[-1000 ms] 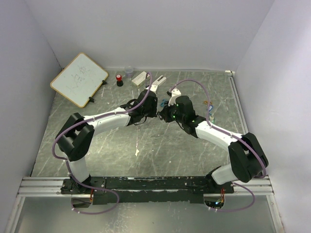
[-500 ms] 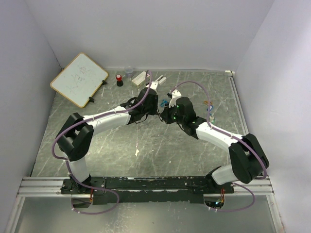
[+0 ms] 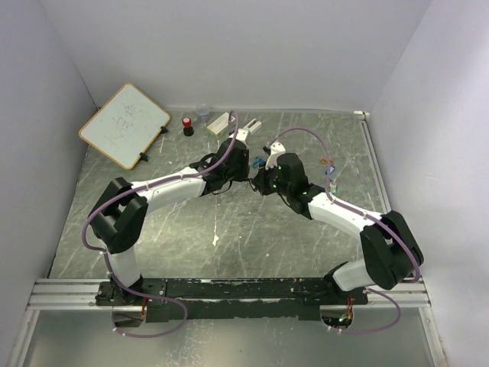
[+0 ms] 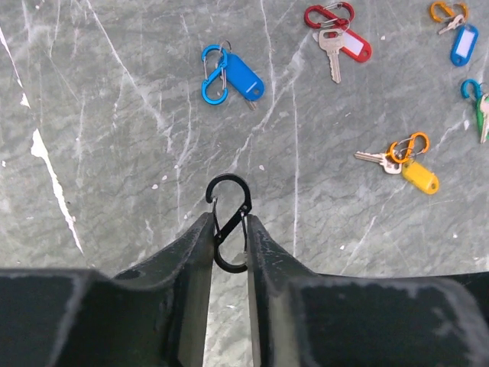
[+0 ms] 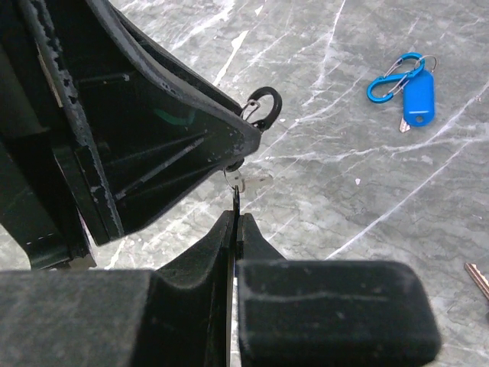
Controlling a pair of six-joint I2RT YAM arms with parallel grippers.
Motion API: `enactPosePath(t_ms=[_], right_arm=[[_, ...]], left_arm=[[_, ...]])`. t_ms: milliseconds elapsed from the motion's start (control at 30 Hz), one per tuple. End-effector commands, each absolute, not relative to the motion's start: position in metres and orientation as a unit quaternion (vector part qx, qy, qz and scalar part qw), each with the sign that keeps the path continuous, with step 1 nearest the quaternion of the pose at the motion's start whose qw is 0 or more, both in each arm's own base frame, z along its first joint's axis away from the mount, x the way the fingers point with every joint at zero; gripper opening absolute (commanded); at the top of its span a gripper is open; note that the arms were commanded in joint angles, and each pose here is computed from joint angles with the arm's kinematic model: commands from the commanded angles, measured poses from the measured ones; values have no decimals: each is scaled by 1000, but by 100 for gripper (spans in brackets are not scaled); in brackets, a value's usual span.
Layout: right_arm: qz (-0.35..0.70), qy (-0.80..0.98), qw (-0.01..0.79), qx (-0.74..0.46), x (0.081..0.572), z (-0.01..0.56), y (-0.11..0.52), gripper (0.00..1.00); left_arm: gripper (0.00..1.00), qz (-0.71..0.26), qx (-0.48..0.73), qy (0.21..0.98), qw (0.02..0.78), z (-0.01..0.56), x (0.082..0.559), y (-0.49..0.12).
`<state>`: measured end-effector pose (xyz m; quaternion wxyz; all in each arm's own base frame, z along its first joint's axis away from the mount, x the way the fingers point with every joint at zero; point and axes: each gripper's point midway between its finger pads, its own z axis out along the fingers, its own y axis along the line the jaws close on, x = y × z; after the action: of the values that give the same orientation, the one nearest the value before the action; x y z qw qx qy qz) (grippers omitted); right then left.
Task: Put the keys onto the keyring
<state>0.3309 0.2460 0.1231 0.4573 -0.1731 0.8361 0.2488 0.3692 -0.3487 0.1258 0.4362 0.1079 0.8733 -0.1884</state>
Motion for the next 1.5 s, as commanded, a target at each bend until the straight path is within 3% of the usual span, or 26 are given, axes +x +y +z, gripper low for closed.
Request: enactPosePath(t_ms=[0, 167, 733, 767, 833, 867, 1133, 1467], right_arm=[[252, 827, 472, -172, 331, 135, 246, 0], [249, 826, 475, -172, 331, 138, 245, 0], [219, 821, 496, -179, 346, 160, 241, 0], [214, 821, 498, -178, 348, 161, 240, 0], [196, 825, 500, -175, 354, 162, 236, 0], [186, 829, 500, -170, 357, 161, 234, 0], [113, 864, 479, -110, 380, 148, 202, 0], [121, 885, 439, -100, 357, 120, 191, 0]], left_arm=[[40, -196, 94, 868, 446, 138, 379, -353], [55, -196, 85, 869, 446, 138, 381, -349], [77, -158, 2, 872, 463, 148, 385, -283], [80, -158, -3, 872, 463, 148, 384, -279], [98, -158, -10, 874, 460, 145, 382, -271], [100, -161, -13, 875, 457, 144, 381, -268], [100, -155, -23, 880, 449, 139, 372, -251], [100, -157, -25, 884, 440, 134, 369, -250]])
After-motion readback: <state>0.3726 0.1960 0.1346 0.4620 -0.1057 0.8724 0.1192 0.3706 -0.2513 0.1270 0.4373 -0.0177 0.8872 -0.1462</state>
